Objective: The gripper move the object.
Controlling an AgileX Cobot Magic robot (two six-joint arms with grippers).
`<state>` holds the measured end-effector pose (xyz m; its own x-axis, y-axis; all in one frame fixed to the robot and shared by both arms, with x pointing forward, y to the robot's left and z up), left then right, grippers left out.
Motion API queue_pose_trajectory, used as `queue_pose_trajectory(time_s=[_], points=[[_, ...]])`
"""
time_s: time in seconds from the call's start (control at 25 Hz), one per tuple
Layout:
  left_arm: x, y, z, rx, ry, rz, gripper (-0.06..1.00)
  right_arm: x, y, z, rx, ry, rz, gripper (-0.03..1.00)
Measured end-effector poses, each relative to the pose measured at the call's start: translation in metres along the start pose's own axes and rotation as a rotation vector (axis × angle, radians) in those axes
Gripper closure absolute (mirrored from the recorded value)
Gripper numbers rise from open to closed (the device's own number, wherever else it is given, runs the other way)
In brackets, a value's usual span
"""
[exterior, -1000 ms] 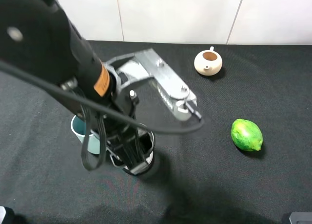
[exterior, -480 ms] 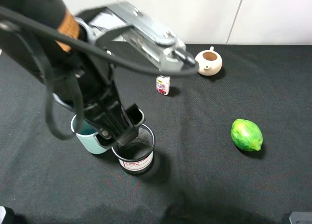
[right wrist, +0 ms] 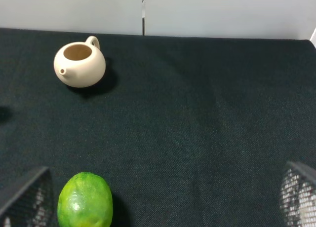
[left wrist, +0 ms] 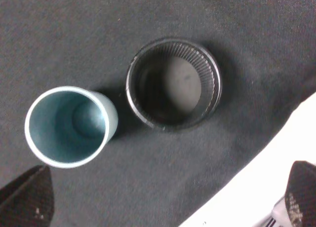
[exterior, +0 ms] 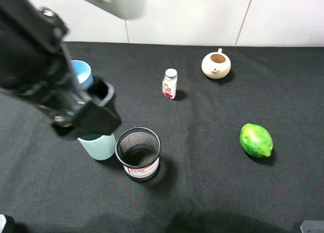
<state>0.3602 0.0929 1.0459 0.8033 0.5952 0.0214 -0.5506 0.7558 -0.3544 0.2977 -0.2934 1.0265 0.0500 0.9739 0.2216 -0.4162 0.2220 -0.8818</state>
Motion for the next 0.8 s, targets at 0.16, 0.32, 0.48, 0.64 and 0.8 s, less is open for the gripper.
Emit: queue_pose_trajectory(time_s=[0.16, 0.32, 0.48, 0.64, 0.8], points=[[0.003, 0.011, 0.016, -0.011, 0.0, 0.007, -0.05, 0.0, 0.0, 0.0, 0.0, 0.0, 0.0, 0.27], [0.004, 0.022, 0.032, -0.031, 0.013, 0.014, -0.05, 0.0, 0.0, 0.0, 0.0, 0.0, 0.0, 0.27], [0.0, 0.028, 0.044, -0.072, 0.057, 0.027, -0.05, 0.0, 0.0, 0.0, 0.0, 0.0, 0.0, 0.27], [0.0, 0.031, 0.051, -0.099, 0.065, -0.016, -0.05, 0.0, 0.0, 0.0, 0.0, 0.0, 0.0, 0.27], [0.002, 0.032, 0.053, -0.11, 0.052, -0.092, -0.05, 0.0, 0.0, 0.0, 0.0, 0.0, 0.0, 0.27]])
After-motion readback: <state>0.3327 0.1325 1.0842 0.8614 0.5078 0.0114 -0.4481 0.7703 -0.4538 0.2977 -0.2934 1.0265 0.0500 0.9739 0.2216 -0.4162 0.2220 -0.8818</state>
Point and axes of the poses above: a point on each arm's last joint axis where the gripper is mounted, z pointing back along that axis away from the gripper, x along the wrist's bending axis when the last joint is at zero, y = z × x, the point moved 7 cm from there along -z, pointing out along that axis toward the gripper, and after that the axes turned 14 degrees about -z, right-handed, at the moved point
